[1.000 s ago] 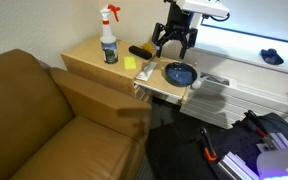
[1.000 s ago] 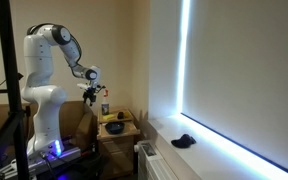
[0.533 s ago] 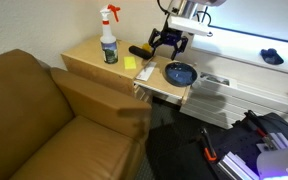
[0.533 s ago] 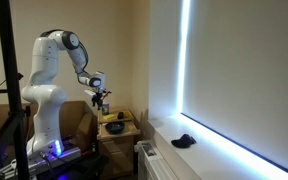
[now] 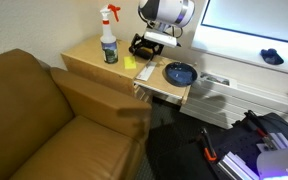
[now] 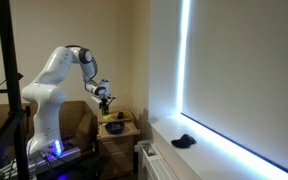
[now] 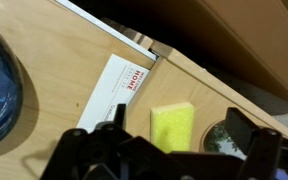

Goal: Use the yellow sponge to wipe the black bowl

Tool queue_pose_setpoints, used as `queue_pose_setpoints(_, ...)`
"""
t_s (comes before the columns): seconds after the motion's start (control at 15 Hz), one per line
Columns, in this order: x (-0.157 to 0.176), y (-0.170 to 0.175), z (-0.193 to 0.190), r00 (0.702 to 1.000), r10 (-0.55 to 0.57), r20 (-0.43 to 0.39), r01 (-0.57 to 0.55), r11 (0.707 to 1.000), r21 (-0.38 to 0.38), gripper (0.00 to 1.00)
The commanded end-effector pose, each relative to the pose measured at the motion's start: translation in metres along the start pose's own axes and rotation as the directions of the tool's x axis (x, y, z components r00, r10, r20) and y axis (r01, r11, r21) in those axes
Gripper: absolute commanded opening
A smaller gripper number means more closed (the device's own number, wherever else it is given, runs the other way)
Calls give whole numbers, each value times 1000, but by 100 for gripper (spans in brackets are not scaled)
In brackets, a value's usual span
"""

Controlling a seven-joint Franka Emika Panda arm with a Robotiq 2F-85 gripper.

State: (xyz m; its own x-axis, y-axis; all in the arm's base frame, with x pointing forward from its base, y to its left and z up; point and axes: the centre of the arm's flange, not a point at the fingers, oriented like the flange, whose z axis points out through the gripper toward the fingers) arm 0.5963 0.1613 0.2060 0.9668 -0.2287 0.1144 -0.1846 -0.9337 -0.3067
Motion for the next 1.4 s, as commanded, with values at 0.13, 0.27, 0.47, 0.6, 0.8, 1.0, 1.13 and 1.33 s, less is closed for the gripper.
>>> queue_pose_setpoints(0.13,4,-2,2,1000,0,-3,0,1000,6,100)
queue_pose_setpoints(0.27,21,-2,22,998,-34,-43,32,999,-40,100)
queue_pose_setpoints(0.47,48,-5,50,986,-113,-119,103,991,-82,100)
queue_pose_setpoints(0.6,61,-7,68,976,-152,-155,141,987,-79,100)
queue_pose_setpoints(0.8,78,-13,89,967,-167,-191,160,986,-49,100)
queue_pose_setpoints(1.0,93,-24,101,970,-147,-194,150,989,0,100)
queue_pose_setpoints(1.13,76,-20,91,971,-142,-194,139,990,-26,100)
queue_pose_setpoints(1.33,81,-23,97,970,-140,-199,140,990,-18,100)
